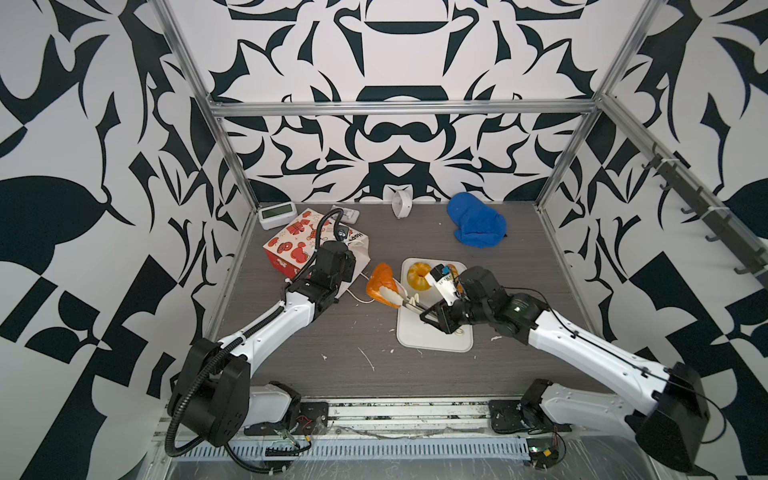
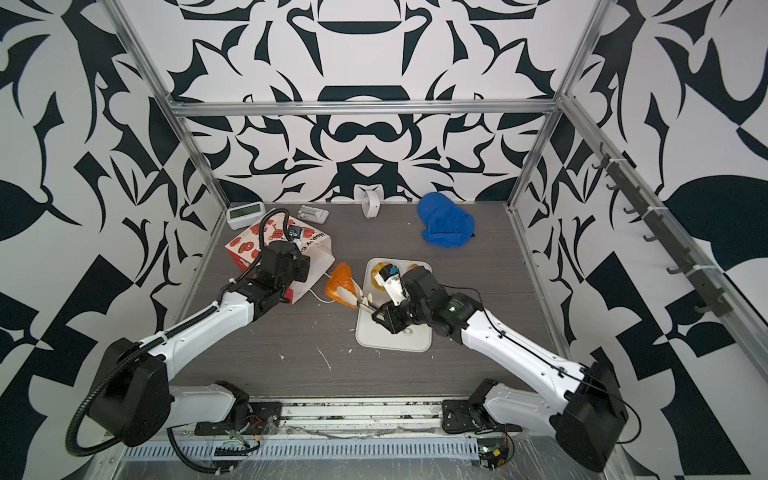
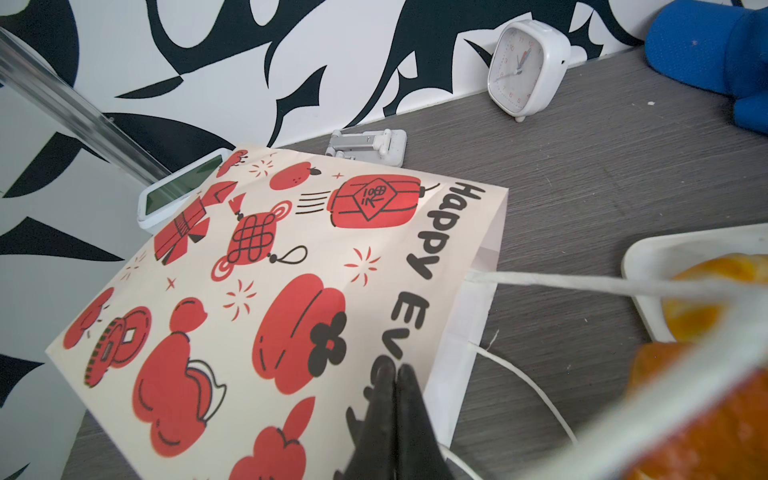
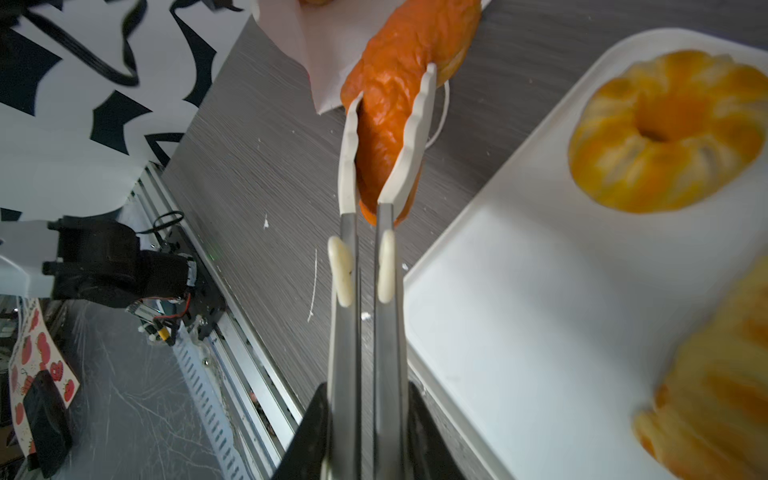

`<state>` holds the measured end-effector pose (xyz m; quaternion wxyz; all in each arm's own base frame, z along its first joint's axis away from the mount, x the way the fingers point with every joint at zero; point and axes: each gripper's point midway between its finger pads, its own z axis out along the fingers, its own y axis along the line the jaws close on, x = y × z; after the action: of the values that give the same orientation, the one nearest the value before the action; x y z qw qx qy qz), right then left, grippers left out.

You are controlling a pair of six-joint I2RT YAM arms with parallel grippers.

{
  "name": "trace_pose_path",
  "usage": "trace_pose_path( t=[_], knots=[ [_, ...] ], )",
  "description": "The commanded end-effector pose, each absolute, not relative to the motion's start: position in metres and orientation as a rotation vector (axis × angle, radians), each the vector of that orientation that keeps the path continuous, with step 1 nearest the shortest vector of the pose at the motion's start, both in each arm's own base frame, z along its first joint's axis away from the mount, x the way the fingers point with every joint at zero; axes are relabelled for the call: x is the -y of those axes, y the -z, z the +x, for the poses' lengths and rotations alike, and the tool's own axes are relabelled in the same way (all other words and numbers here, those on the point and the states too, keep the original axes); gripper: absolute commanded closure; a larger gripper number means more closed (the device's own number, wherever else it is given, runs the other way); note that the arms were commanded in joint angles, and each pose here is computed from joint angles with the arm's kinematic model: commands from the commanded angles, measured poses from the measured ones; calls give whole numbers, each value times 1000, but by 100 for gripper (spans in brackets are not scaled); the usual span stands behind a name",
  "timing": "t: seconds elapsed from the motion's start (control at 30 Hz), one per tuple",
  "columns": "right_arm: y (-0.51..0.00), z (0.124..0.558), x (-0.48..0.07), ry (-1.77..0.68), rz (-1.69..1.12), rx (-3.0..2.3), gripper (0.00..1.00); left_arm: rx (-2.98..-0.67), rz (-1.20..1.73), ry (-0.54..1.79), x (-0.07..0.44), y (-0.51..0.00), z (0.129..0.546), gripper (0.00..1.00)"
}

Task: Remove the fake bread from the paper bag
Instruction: 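Lower the orange bread onto the tray beside the twisted bread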

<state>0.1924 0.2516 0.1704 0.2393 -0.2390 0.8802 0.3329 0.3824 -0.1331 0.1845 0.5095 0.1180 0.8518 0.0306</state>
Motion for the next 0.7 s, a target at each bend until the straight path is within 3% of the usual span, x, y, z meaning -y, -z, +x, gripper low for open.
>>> trace_pose_path(
  t=[0.0,0.67],
  knots=[
    [-180,188,-238,-895,-579,-2373,91,-2007,242,-54,133,-201,391,100],
    [-137,156,-168,-726,-264,-2508,91,-2004,254,-31,136,-198,393,100]
  ],
)
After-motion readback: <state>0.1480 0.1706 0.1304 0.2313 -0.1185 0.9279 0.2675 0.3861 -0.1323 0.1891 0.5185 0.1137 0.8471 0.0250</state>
